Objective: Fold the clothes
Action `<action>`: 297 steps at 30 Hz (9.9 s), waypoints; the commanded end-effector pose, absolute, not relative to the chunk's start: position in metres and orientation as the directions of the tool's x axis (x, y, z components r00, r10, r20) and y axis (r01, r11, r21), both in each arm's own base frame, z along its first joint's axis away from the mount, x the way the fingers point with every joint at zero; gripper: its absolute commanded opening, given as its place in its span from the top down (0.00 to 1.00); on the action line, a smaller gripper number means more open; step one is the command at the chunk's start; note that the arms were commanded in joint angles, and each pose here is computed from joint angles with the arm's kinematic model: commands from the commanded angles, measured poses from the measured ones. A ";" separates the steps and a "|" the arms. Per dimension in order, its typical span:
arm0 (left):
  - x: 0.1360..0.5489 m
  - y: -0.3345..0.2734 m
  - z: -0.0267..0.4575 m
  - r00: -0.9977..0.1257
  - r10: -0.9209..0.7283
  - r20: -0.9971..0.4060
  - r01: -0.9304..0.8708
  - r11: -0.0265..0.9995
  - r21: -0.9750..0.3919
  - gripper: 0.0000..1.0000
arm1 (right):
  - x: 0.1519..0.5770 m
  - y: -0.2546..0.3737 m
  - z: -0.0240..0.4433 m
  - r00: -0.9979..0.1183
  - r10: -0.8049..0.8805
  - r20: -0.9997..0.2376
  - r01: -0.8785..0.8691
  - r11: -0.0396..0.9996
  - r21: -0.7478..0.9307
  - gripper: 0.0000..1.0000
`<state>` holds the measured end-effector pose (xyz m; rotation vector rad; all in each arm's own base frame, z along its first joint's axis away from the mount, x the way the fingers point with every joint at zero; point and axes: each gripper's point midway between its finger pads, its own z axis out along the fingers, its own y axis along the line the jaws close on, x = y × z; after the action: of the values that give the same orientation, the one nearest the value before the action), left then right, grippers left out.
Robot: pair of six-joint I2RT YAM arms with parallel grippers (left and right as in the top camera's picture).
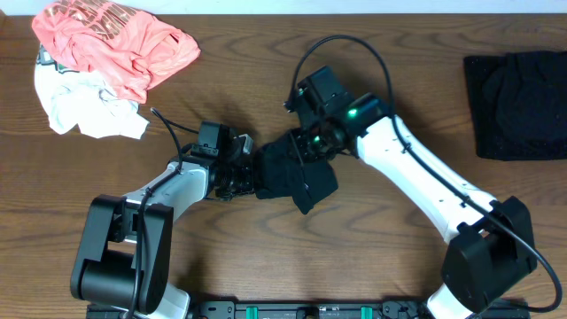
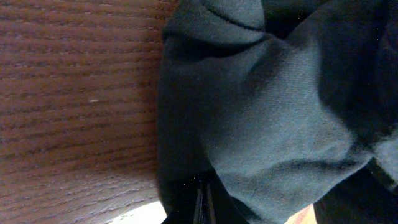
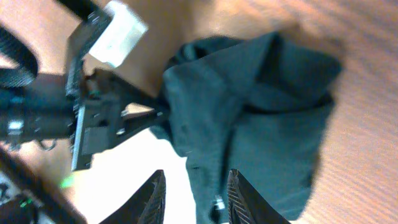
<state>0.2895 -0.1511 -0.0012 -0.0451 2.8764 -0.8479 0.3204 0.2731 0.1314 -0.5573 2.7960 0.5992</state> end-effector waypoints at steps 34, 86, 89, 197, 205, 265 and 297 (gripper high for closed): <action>0.277 -0.144 -0.016 -0.994 -0.072 -0.083 -0.020 0.861 -0.508 0.94 | 0.308 0.327 0.097 -0.859 -0.416 -0.297 -0.507 0.769 0.390 0.99; 0.297 -0.152 0.161 -0.833 -0.137 -0.537 0.255 0.765 -0.591 0.93 | 0.322 0.266 0.090 -0.902 -0.337 -0.271 -0.412 0.862 0.297 0.81; 0.303 -0.161 0.171 -0.800 -0.125 -0.586 0.307 0.755 -0.580 0.94 | 0.323 0.267 0.080 -0.898 -0.336 -0.286 -0.416 0.859 0.299 0.92; 0.349 -0.164 0.068 -0.803 0.053 -0.593 0.258 0.929 -0.266 0.93 | 0.339 0.199 0.111 -0.933 -0.200 -0.298 -0.333 0.795 0.508 0.31; 0.328 -0.146 0.097 -0.801 0.050 -0.596 0.226 0.948 -0.224 0.93 | 0.338 0.213 0.065 -0.910 -0.318 -0.265 -0.414 0.721 0.555 0.18; 0.298 -0.135 0.092 -0.858 0.056 -0.510 0.194 0.956 -0.221 0.94 | 0.346 0.220 0.014 -0.944 -0.248 -0.216 -0.302 0.393 0.868 0.99; 0.301 -0.136 0.094 -0.852 0.054 -0.521 0.197 0.955 -0.223 0.94 | 0.415 0.136 0.194 -0.819 -0.026 -0.573 -0.295 0.876 0.382 0.99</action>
<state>0.3004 -0.1359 0.0953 0.1708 2.5709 -0.3703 0.4014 0.1454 0.1658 -0.2612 2.5394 0.6807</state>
